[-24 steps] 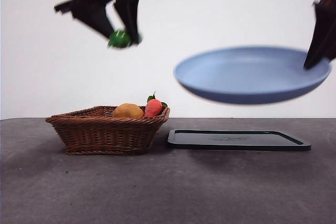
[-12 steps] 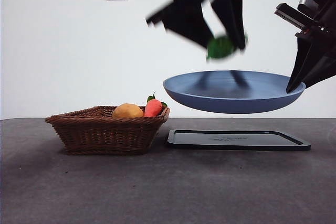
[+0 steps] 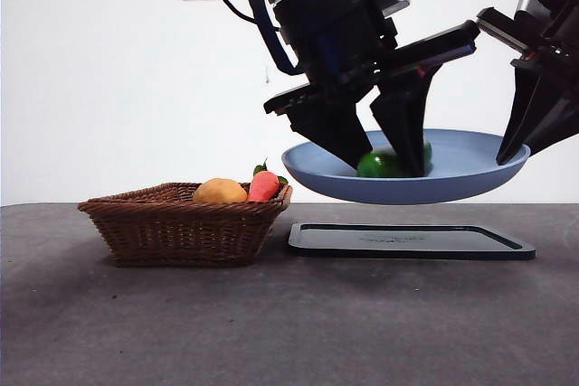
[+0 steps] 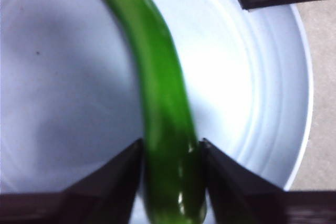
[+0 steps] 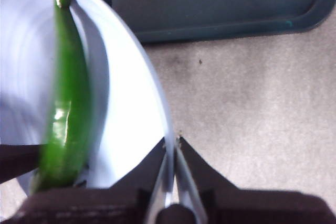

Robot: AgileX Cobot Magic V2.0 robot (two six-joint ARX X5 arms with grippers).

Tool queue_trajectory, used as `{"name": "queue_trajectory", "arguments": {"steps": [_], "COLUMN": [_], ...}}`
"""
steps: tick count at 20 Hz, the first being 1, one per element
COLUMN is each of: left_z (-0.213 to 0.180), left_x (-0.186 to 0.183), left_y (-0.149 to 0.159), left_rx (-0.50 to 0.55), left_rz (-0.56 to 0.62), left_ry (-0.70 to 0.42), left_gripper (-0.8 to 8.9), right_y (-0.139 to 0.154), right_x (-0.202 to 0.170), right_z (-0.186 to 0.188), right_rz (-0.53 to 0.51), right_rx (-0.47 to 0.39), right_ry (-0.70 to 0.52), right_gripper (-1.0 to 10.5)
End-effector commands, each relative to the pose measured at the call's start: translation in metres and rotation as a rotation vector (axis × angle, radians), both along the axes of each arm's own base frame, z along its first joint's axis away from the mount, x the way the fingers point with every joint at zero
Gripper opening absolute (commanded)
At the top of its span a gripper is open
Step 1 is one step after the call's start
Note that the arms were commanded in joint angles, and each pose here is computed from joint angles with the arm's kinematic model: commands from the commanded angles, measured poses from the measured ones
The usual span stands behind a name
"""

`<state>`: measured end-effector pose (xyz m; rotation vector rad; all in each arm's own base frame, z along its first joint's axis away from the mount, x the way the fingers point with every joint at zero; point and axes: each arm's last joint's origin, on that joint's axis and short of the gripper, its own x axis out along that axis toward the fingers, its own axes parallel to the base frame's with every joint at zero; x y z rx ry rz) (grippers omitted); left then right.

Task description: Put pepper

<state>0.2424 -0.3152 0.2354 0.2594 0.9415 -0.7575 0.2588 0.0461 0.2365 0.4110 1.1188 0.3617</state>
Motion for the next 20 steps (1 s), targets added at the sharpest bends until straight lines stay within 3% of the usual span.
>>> {"name": "queue_trajectory", "arguments": {"steps": [1, 9, 20], "left_z": [-0.004, 0.02, 0.122], "left_x": [0.0, -0.008, -0.054], "left_y": [-0.005, 0.003, 0.067], "left_rx": [0.014, -0.03, -0.144], "left_rz": [-0.017, -0.034, -0.093], "left_ry": [0.001, -0.005, -0.173], "left_gripper": [2.51, 2.52, 2.51], "right_y": [0.001, 0.001, -0.006], "right_x": [0.004, 0.0, 0.016], "right_z": [0.002, 0.0, 0.001], "right_rz": [-0.011, -0.047, -0.183], "right_rx": [0.021, 0.028, 0.085], "right_ry": [0.0, 0.063, 0.081], "right_gripper": [0.1, 0.1, 0.1]}}
